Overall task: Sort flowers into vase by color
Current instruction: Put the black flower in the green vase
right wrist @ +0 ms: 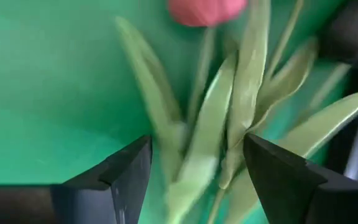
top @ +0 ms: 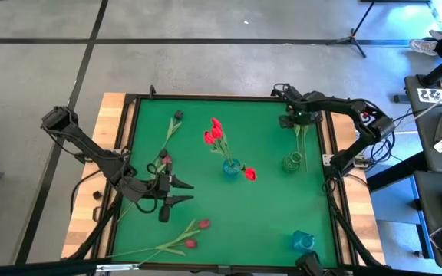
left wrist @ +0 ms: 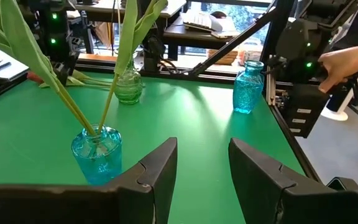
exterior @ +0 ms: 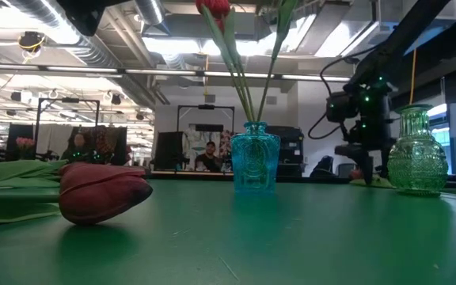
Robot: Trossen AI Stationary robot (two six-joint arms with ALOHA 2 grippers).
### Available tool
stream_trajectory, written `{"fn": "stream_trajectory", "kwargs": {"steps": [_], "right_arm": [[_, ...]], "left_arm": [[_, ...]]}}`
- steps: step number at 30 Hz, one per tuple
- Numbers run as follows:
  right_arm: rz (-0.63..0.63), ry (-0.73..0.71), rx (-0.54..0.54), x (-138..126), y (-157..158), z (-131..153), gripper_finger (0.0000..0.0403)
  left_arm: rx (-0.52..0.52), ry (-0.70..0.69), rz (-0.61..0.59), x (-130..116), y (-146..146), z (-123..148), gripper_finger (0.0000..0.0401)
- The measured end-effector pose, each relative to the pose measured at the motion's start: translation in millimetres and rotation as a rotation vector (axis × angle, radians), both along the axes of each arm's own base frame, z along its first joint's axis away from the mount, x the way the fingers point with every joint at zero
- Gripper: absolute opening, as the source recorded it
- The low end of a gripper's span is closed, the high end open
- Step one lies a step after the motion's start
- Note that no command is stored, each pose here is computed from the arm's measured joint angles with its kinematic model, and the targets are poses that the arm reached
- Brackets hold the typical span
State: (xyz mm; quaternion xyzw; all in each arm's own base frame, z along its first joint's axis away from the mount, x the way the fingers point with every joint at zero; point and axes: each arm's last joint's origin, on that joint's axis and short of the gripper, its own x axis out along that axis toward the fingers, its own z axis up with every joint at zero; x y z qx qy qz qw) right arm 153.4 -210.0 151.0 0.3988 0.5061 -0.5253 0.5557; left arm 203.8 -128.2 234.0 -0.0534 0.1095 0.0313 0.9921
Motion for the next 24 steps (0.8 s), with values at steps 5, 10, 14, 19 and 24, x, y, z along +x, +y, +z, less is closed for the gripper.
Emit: {"fn": "stream_trajectory", "kwargs": {"steps": [5,10,14,19,24], "right_arm": [[0.018,-0.219,0.083,9.9,-0.5,0.6,0.0253],[0.122,-0.304,0.065,33.7,9.9,2.3,0.0253],[0.199,-0.246,-0.004,52.9,22.6,7.8,0.0253],[0.199,0.0,-0.12,54.8,27.4,19.6,0.0253],[0.09,0.099,-0.126,29.8,13.3,14.5,0.0253]], "left_arm": [[0.002,0.0,0.0,0.0,0.0,0.0,0.0141],[0.003,0.001,0.0,0.0,0.0,-0.1,0.0141],[0.003,0.001,-0.001,0.0,0.0,-0.1,0.0141],[0.003,0.001,0.001,0.0,0.2,0.0,0.0141],[0.002,0.009,0.001,-0.4,0.2,-0.9,0.0141]]}}
